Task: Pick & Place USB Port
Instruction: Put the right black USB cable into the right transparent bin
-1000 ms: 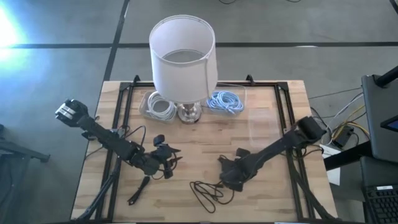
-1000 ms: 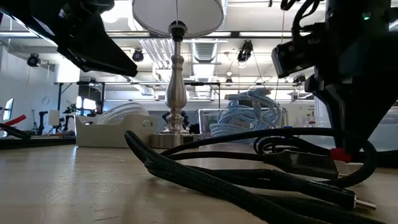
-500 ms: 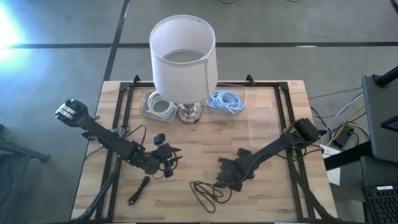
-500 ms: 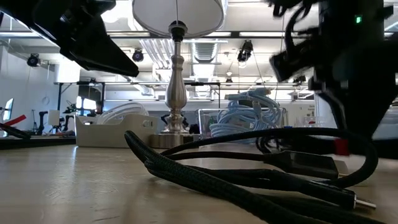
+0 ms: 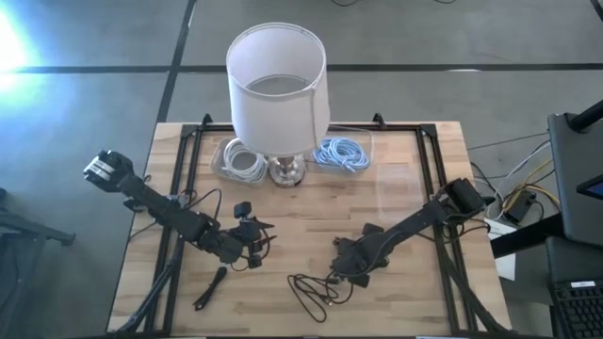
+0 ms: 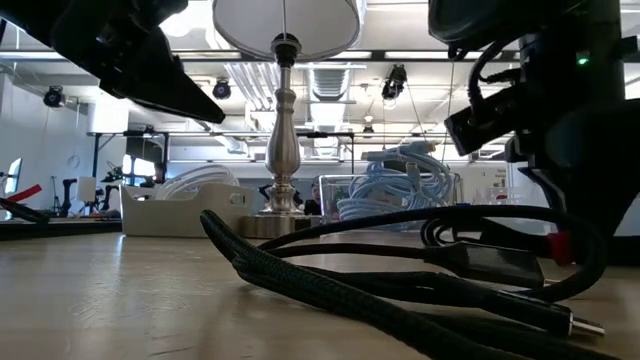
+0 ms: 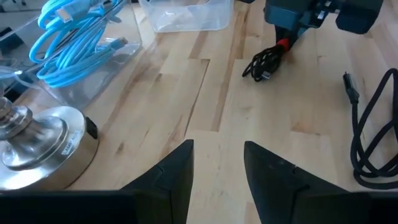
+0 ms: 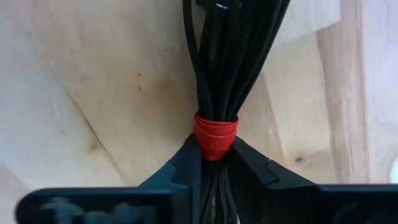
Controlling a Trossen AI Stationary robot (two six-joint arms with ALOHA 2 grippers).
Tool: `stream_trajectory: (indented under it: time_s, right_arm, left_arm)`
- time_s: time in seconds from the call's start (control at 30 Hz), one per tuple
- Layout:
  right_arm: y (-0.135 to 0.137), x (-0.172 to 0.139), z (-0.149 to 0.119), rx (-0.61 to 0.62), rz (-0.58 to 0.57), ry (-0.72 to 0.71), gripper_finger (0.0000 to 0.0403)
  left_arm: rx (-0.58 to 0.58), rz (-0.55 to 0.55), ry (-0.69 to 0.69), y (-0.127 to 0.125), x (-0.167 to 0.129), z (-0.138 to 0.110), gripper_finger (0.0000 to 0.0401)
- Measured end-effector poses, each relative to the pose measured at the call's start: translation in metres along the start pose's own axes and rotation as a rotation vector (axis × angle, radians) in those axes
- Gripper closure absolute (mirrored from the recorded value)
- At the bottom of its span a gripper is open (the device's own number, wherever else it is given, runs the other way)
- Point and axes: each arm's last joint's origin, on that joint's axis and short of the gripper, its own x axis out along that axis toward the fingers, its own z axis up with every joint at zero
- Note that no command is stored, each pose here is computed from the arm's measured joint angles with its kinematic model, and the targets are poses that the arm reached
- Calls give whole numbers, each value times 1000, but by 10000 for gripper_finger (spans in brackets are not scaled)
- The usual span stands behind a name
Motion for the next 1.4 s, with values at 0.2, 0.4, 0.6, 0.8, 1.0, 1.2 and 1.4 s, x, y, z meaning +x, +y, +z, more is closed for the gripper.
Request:
stream_trajectory:
  time_s: [0.2, 0.4, 0.6, 0.8, 1.0, 1.2, 1.4]
  right_arm:
    - [-3, -36, -2, -30, 59, -11, 371]
    - [-30, -87, -18, -94, 62, -98, 362]
    - [-81, -125, -36, 65, -28, -349, 357]
    - [-137, -123, -54, 486, -89, -503, 356]
    - [-174, -84, -74, 806, -104, -447, 356]
    - [-187, -52, -84, 841, -124, -375, 355]
    - [-190, -36, -88, 780, -155, -321, 355]
  left_arm:
    - [29, 1, 0, 0, 0, 0, 256]
    - [34, 7, 1, 1, 1, 0, 256]
    - [30, 14, 1, 3, 2, 1, 256]
    - [28, 18, 2, 4, 3, 1, 256]
    - [22, 15, 3, 4, 3, 1, 256]
    - [21, 15, 3, 4, 3, 1, 256]
    - [20, 14, 3, 4, 3, 1, 256]
